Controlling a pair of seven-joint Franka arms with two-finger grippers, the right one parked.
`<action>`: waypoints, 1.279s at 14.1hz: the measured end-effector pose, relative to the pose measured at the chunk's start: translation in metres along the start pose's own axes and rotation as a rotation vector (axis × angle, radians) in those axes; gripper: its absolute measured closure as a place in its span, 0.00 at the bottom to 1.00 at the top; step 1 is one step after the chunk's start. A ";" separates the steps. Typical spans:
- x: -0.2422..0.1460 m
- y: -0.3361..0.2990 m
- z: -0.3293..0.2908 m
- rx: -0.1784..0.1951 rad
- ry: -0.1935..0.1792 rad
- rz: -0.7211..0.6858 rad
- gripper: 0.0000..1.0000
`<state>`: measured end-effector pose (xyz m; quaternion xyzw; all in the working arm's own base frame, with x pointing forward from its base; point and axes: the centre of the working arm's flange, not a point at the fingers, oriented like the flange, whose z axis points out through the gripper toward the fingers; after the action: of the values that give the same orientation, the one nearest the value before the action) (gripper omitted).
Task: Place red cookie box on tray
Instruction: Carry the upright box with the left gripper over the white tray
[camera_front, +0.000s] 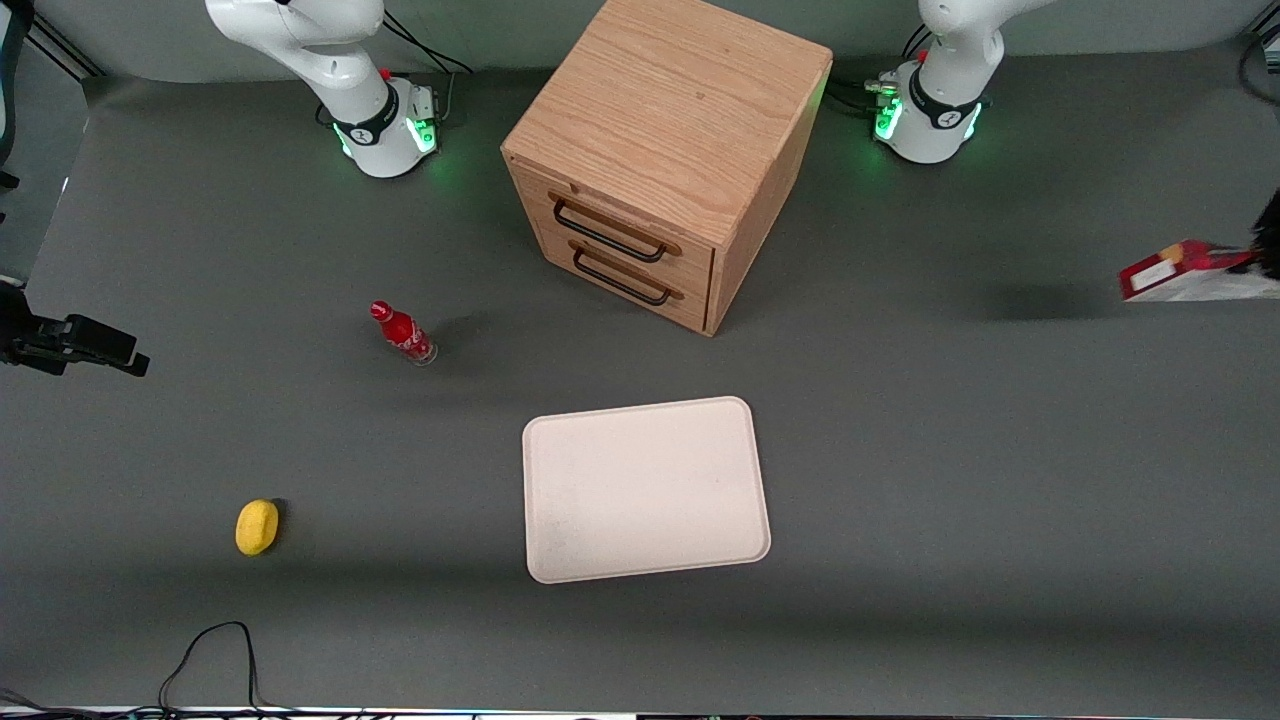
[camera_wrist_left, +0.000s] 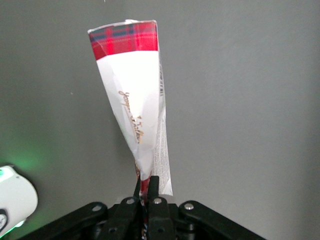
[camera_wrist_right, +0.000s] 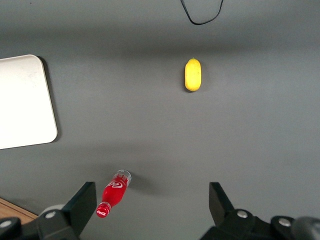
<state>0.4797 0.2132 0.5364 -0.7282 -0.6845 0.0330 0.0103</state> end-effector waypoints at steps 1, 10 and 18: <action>0.000 -0.001 -0.028 -0.009 0.010 0.012 0.97; -0.122 0.099 -0.084 -0.083 0.066 0.383 0.97; -0.391 0.172 -0.050 -0.093 0.034 0.910 0.97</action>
<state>0.6308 -0.1859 0.5896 -0.9550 -0.2953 -0.0085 -0.0265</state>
